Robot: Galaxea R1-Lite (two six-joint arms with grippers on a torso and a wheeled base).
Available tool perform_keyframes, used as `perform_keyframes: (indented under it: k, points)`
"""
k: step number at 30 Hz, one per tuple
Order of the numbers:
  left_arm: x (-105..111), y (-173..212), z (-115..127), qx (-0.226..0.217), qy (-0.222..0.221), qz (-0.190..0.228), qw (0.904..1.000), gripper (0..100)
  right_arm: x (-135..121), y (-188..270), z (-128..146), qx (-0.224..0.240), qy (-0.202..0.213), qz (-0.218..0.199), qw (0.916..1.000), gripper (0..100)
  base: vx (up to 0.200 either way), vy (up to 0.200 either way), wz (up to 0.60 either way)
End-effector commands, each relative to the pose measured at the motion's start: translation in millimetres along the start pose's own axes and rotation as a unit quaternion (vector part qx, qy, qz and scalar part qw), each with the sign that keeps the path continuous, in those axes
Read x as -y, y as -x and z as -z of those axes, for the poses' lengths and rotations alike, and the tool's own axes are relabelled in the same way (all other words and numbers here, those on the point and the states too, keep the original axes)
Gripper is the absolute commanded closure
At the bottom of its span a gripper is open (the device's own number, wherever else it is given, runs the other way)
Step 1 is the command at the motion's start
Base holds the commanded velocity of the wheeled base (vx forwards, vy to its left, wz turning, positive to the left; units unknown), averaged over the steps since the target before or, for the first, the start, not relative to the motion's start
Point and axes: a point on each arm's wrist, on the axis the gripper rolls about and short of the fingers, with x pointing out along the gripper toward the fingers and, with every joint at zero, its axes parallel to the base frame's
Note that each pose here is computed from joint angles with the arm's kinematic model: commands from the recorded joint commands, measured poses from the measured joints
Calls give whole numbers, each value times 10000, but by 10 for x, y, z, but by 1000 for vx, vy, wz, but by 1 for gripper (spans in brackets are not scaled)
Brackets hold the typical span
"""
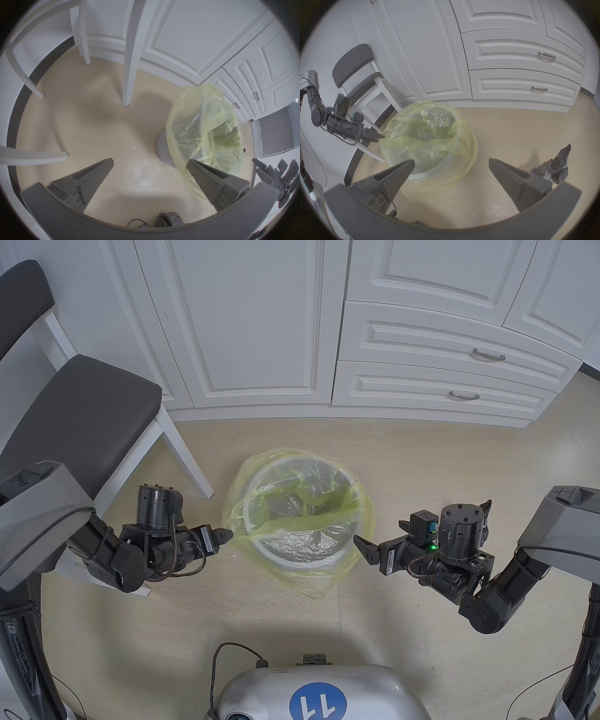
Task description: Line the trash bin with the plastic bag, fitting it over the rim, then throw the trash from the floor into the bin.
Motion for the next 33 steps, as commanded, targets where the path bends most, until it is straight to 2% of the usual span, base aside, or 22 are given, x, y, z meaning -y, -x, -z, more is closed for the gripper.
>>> perform_keyframes:
  k: [1,8,10,18,24,27,31,33]
  points:
    - [-94,-259,272,-396,43,-133,9991,0,-12,-49,70,-50,0,-9,10000,0,0,0,0]
    - [-107,-336,297,-418,181,-142,9989,0,-31,-72,6,134,-12,136,9998,0,0,0,0]
    - [-86,-268,214,-288,300,-109,9991,0,-31,-65,-15,263,-19,138,9996,0,0,0,0]
    - [-73,93,-85,159,143,-21,9998,0,-54,-18,-109,422,-32,92,9991,0,0,0,0]
    - [-18,208,-178,345,163,87,9992,0,-264,-119,-53,731,-114,-173,9971,0,0,0,0]
    - [31,257,-210,418,202,163,9988,0,-377,-176,-9,1032,-150,-198,9943,0,0,0,0]
    - [143,356,-217,451,203,347,9982,0,-399,-172,-17,1070,-150,-192,9940,0,0,0,0]
    - [284,384,-158,358,77,588,9976,0,-407,-180,-23,1115,-166,-196,9934,0,0,0,0]
